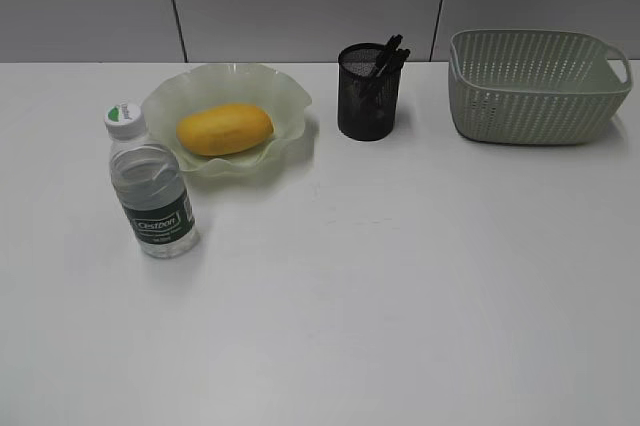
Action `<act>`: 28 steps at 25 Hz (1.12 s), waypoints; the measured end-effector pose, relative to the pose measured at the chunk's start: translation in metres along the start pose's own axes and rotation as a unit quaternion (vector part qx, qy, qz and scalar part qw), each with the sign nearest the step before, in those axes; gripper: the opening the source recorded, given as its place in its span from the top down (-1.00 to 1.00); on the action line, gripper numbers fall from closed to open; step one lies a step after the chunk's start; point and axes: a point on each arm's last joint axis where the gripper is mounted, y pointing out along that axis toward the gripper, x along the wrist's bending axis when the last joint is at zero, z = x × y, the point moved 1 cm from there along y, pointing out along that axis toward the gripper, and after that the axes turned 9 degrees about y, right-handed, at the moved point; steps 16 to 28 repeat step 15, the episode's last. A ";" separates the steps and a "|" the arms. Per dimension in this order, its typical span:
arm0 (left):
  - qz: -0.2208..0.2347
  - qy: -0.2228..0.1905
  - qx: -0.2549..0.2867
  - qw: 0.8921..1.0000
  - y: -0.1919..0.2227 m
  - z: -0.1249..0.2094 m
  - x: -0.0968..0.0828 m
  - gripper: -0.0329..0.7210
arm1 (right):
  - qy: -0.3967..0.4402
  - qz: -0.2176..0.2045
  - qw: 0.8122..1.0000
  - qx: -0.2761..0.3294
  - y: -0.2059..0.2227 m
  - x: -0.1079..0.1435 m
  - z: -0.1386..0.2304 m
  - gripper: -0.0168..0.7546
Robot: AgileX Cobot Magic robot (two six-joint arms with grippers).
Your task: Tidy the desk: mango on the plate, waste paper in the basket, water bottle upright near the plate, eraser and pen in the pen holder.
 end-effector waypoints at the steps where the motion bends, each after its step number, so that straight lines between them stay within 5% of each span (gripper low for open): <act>1: 0.000 0.000 0.000 1.000 0.000 0.000 0.000 -0.32 | 0.000 0.000 1.000 0.000 0.000 0.000 0.000 0.33; 28: 0.000 0.000 0.000 1.000 0.000 0.000 0.000 -0.14 | 0.000 -0.001 1.000 0.000 0.000 0.000 0.000 0.33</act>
